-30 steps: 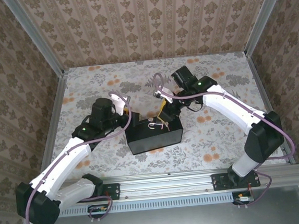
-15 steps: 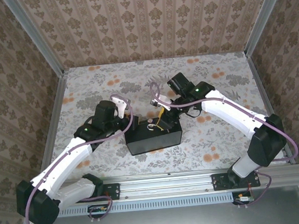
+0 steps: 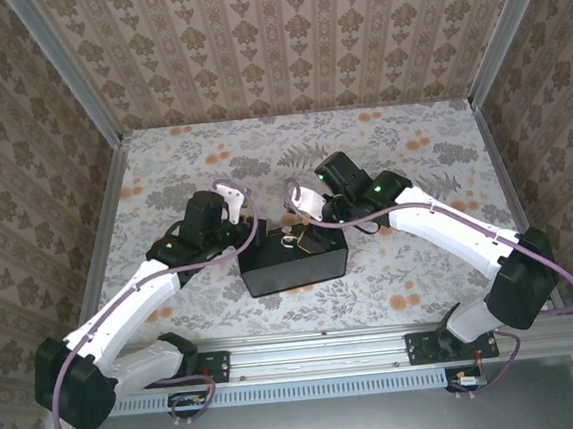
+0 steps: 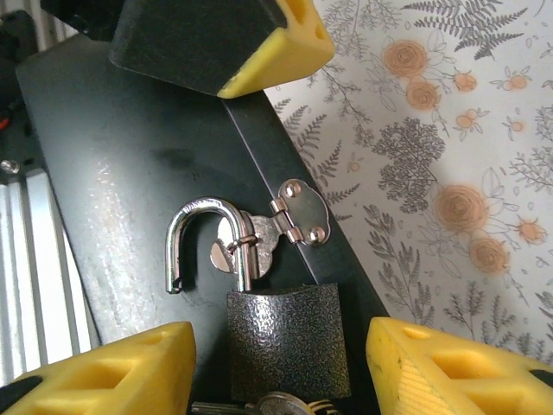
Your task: Unlock a padlock with a key
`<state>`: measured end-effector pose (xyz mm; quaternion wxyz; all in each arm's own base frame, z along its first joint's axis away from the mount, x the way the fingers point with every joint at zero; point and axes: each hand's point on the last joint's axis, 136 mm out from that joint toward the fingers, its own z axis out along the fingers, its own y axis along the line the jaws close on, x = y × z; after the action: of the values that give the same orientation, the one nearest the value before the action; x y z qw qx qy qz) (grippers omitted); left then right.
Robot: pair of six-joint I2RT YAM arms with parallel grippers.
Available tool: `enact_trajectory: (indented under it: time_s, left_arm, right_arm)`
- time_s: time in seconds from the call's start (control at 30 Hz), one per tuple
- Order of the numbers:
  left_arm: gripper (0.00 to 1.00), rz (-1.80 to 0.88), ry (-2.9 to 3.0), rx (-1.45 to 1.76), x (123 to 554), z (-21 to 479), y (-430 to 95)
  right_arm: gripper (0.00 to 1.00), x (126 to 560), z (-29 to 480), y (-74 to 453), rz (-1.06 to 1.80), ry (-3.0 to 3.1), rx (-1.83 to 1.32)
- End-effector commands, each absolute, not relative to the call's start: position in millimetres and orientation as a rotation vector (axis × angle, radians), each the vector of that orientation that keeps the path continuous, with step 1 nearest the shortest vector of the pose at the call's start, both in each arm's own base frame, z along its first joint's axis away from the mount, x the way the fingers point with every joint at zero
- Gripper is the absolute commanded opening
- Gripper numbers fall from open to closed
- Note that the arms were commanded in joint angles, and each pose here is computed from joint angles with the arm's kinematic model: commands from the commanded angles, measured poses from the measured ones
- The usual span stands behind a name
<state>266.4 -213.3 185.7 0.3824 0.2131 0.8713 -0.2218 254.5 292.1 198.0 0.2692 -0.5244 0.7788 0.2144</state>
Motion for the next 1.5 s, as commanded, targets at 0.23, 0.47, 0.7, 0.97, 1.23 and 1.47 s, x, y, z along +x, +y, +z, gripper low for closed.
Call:
enact_trajectory:
  time_s: [0.23, 0.47, 0.7, 0.97, 1.23, 1.47]
  left_arm:
    - [0.56, -0.559, 2.215, 0.572, 274, 179, -221]
    - [0.56, -0.609, 2.187, 0.599, 282, 180, -236]
    - [0.56, -0.611, 2.146, 0.623, 296, 184, -246]
    - [0.56, -0.609, 2.147, 0.607, 298, 182, -239]
    - [0.56, -0.609, 2.173, 0.571, 292, 180, -233]
    - [0.56, -0.584, 2.181, 0.582, 287, 177, -231]
  right_arm:
    - [0.43, 263, 171, 266, 0.306, 2.200, -1.400]
    - [0.34, 264, 185, 261, 0.287, 2.155, -1.349]
    - [0.35, 252, 199, 263, 0.382, 2.085, -1.333]
    - [0.44, 255, 196, 269, 0.402, 2.073, -1.340]
    - [0.39, 254, 197, 277, 0.453, 2.120, -1.293]
    - [0.25, 255, 182, 271, 0.434, 2.218, -1.188]
